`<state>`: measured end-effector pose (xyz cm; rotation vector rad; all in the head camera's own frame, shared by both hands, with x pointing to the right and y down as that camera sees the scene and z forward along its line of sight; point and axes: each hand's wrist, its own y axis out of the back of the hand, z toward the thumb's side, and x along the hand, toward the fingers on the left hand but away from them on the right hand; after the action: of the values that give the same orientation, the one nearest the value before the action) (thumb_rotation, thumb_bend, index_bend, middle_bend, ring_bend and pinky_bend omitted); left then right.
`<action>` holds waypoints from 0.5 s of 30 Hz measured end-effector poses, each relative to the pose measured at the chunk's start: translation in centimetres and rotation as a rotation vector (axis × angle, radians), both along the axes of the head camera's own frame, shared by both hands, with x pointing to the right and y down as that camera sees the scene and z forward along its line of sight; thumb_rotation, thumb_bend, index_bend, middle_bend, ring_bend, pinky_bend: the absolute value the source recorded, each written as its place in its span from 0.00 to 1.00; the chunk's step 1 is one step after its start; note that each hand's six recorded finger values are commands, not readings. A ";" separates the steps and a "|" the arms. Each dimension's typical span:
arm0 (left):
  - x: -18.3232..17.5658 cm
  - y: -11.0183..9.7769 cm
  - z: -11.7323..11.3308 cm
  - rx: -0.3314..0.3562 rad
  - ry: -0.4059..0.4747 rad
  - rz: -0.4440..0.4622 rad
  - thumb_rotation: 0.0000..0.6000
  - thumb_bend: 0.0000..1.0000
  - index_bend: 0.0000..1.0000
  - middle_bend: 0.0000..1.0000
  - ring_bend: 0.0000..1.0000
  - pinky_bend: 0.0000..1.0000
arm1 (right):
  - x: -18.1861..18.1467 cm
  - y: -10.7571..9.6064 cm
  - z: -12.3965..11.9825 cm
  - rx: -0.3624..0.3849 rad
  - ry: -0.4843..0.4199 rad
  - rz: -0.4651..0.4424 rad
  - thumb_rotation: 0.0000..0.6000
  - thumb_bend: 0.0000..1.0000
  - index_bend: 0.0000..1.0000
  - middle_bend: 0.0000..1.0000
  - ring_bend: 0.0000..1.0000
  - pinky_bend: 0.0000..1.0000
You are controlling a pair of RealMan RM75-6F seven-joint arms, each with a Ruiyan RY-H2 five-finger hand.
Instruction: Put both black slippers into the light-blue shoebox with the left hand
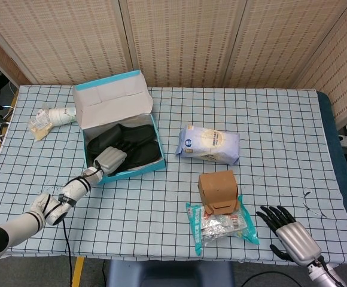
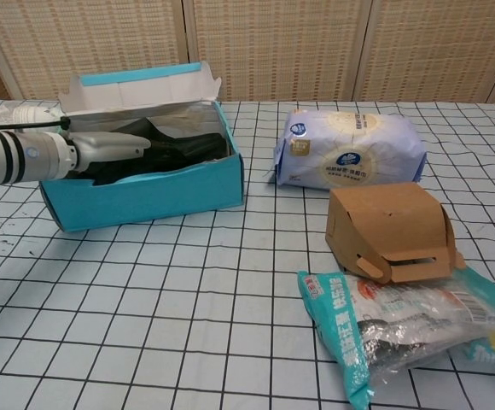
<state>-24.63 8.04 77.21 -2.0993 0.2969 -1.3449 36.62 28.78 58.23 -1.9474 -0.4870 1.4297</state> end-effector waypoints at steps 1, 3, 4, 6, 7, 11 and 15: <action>-0.1 0.0 0.0 -0.004 -0.001 -0.001 1.00 0.60 0.00 0.00 0.00 0.01 | 0.0 0.0 0.0 0.000 -0.001 -0.001 1.00 0.25 0.00 0.00 0.00 0.00; -0.3 0.1 0.0 -0.008 -0.003 0.001 1.00 0.60 0.00 0.00 0.00 0.01 | 0.0 0.0 0.0 0.000 -0.002 -0.002 1.00 0.25 0.00 0.00 0.00 0.00; -0.3 0.1 0.0 -0.007 -0.001 0.002 1.00 0.60 0.00 0.00 0.00 0.01 | -0.1 0.0 0.0 0.000 -0.002 -0.002 1.00 0.25 0.00 0.00 0.00 0.00; -0.2 -0.1 -0.3 -0.003 0.009 0.000 1.00 0.60 0.00 0.00 0.00 0.01 | 0.0 0.0 -0.1 0.000 -0.003 -0.002 1.00 0.25 0.00 0.00 0.00 0.00; -0.2 -0.2 -0.5 0.002 0.018 -0.002 1.00 0.60 0.00 0.00 0.00 0.01 | 0.0 0.0 -0.1 0.000 -0.004 -0.002 1.00 0.25 0.00 0.00 0.00 0.00; 0.3 -0.7 -1.7 0.040 0.077 -0.017 1.00 0.59 0.00 0.00 0.00 0.00 | 0.0 0.0 -0.3 0.004 -0.010 0.000 1.00 0.25 0.00 0.00 0.00 0.00; 0.9 -1.2 -3.9 0.103 0.172 -0.029 1.00 0.57 0.00 0.00 0.00 0.00 | 0.0 0.0 -0.4 0.005 -0.016 0.000 1.00 0.25 0.00 0.00 0.00 0.00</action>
<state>-23.70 6.81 73.35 -2.1348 0.4601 -1.1415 36.60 28.78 57.78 -1.9559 -0.4970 1.4127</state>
